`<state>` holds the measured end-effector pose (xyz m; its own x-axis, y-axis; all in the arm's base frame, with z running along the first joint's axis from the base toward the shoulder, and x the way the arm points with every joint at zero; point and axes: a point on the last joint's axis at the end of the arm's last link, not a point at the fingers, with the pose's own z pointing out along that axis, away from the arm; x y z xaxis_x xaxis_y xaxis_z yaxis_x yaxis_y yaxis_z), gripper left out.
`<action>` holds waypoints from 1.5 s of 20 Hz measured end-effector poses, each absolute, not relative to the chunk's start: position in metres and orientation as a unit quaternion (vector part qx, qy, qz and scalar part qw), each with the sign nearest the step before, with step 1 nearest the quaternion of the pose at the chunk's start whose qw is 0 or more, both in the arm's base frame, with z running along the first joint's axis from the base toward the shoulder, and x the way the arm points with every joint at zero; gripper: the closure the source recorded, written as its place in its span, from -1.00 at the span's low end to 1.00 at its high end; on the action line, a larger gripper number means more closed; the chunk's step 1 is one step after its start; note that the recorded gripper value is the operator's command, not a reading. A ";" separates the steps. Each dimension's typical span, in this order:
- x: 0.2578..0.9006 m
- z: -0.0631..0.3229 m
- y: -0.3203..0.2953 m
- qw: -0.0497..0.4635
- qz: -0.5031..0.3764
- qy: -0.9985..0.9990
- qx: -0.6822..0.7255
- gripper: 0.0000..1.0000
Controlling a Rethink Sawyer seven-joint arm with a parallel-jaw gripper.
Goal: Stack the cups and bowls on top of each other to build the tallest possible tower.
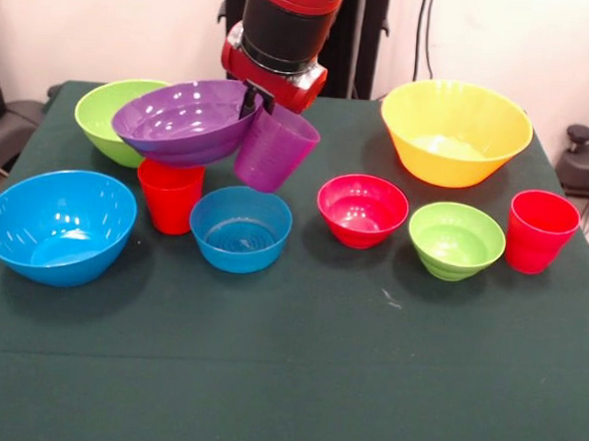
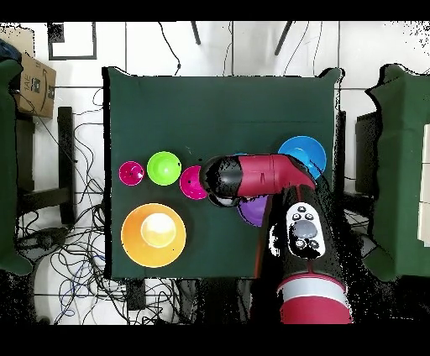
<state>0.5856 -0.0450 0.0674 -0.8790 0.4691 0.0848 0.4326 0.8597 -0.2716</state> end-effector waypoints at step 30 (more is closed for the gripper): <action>0.577 0.045 -0.055 0.045 0.135 -0.969 -0.203 1.00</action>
<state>0.5769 -0.0550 0.0453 -0.9136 0.4053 0.0325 0.3810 0.8813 -0.2797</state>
